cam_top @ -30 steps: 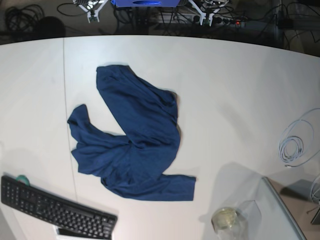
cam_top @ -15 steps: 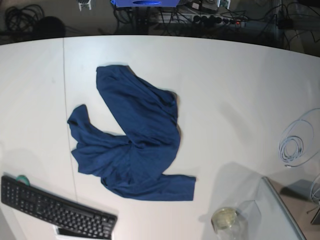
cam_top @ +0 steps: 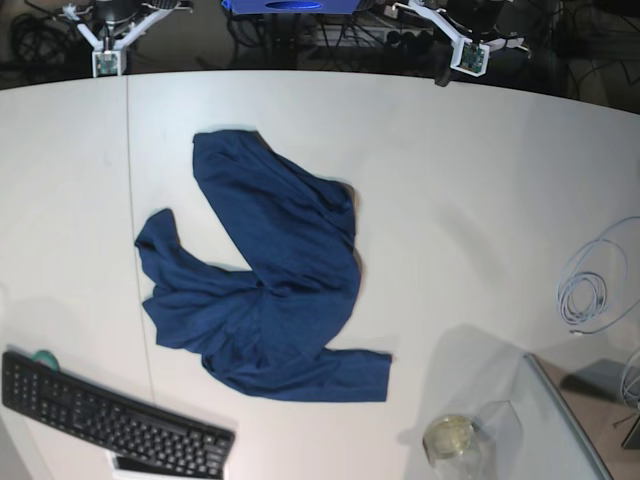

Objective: Layout the t-shirt on the table in an organized manner, then fold the t-shirt properly
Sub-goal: 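Lower both grippers onto the blue shirt and pinch its fabric, then lift the shirt with both grippers and drag it apart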

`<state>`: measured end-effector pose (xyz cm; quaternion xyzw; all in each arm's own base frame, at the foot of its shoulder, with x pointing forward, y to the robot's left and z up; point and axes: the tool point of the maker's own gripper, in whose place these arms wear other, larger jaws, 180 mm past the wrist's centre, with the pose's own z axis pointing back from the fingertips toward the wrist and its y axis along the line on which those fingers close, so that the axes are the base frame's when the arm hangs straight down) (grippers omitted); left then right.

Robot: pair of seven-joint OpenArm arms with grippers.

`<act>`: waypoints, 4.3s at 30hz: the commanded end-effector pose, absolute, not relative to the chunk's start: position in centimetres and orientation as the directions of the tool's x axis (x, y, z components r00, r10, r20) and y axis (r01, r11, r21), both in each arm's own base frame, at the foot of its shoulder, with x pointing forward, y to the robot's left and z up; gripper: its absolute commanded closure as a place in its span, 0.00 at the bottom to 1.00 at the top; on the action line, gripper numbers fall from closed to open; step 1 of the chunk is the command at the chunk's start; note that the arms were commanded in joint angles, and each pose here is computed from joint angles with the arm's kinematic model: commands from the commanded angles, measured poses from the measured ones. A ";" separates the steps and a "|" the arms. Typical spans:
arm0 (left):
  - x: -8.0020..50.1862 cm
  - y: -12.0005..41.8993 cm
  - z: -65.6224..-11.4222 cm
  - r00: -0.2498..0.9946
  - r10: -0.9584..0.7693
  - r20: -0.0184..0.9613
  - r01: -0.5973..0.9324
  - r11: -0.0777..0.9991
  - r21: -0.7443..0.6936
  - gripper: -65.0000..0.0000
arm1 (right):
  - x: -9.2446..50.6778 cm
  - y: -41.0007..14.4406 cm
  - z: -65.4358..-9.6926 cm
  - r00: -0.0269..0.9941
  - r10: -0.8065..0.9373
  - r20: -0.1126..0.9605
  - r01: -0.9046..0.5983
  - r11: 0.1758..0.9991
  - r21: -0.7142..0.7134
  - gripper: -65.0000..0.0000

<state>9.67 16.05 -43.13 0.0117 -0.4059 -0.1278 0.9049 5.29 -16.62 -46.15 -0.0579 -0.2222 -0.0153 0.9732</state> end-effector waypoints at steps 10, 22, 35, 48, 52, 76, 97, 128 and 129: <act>18.5 22.9 -40.9 0.651 -0.232 0.723 0.049 0.963 0.264 1.00 | 15.7 -8.4 -42.9 0.775 0.138 0.616 -0.176 0.984 0.001 0.62; 17.8 30.4 -42.0 0.706 -0.174 0.686 -0.107 0.932 0.347 0.90 | 17.4 -4.7 -45.6 0.790 0.271 0.549 -0.330 0.944 0.008 0.45; 17.7 30.2 -42.9 0.718 -0.162 0.677 -0.106 0.936 0.336 0.79 | 18.3 -5.1 -47.6 0.795 0.286 0.535 -0.334 0.943 -0.008 0.59; 20.5 19.8 -44.5 0.664 -0.278 0.694 0.158 0.960 0.233 0.87 | 20.1 -4.7 -40.4 0.725 0.250 0.642 -0.321 0.947 -0.007 1.00; 21.3 14.9 -44.6 0.628 -0.309 0.714 0.262 0.948 0.180 0.87 | 21.0 -5.3 -38.9 0.712 0.264 0.651 -0.324 0.946 -0.030 1.00; 22.6 3.1 -45.6 0.452 -0.519 0.726 0.573 0.792 0.209 0.19 | 22.5 -10.5 -38.1 0.723 0.203 0.660 -0.191 0.977 -0.092 1.00; 27.3 -2.9 -45.6 0.361 -0.556 0.748 0.643 0.730 0.232 0.19 | 22.5 -10.6 -38.1 0.723 0.203 0.660 -0.189 0.978 -0.093 1.00; 36.7 10.1 -28.7 0.191 -0.697 0.691 0.388 0.700 0.599 1.00 | 25.8 -11.3 -38.3 0.697 0.371 0.614 -0.335 0.925 -0.178 1.00; 37.7 9.1 -28.3 0.170 -0.704 0.689 0.395 0.690 0.607 1.00 | 27.2 -12.1 -37.9 0.698 0.391 0.600 -0.335 0.919 -0.208 1.00</act>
